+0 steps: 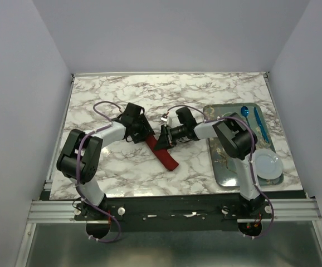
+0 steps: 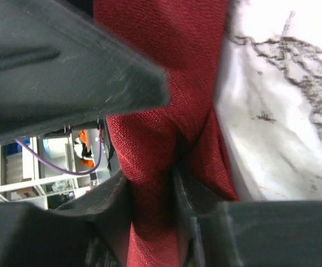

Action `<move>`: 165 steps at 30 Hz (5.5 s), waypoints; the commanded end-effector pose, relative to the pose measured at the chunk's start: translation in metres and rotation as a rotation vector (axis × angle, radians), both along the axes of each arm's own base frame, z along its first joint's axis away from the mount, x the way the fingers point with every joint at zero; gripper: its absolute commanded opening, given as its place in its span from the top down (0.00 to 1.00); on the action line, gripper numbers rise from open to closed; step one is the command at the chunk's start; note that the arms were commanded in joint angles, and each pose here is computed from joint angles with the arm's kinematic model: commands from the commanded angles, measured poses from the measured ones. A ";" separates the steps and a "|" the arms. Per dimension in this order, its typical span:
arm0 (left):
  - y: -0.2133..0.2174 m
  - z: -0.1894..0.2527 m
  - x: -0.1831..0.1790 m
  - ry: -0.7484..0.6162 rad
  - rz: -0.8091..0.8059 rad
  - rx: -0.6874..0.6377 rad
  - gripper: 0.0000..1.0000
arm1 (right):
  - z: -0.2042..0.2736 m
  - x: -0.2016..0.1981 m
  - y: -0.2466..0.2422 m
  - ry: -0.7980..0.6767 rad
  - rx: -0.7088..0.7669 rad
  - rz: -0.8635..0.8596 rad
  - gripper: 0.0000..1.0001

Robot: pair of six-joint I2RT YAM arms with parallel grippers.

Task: Fold the napkin, place the utensils inside, and roll it up
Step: Roll the napkin with the utensil

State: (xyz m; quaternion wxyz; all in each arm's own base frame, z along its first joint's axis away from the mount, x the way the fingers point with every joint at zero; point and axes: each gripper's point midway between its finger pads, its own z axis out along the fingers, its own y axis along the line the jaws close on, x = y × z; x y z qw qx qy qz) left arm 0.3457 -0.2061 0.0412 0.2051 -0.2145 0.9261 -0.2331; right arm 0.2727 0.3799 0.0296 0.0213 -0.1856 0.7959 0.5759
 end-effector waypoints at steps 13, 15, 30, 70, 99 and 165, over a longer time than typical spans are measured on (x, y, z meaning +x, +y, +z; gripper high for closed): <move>0.013 -0.001 -0.017 0.005 0.054 0.025 0.50 | 0.046 0.012 -0.035 -0.798 -0.792 -0.227 0.06; 0.012 -0.001 -0.017 0.009 0.054 0.021 0.50 | 0.051 0.009 -0.029 -0.904 -0.865 -0.252 0.05; 0.013 -0.007 -0.021 0.039 0.063 -0.007 0.53 | 0.003 -0.007 -0.006 -1.049 -1.071 -0.171 0.19; 0.037 0.049 0.000 -0.131 0.134 -0.094 0.09 | -0.004 -0.008 0.000 -0.049 -0.115 -0.032 0.62; 0.014 -0.028 -0.028 0.061 0.063 -0.010 0.37 | 0.013 0.011 -0.009 -0.142 -0.162 -0.057 0.41; 0.015 -0.008 0.003 -0.016 0.017 0.042 0.37 | 0.017 0.005 -0.007 -0.145 -0.176 -0.105 0.46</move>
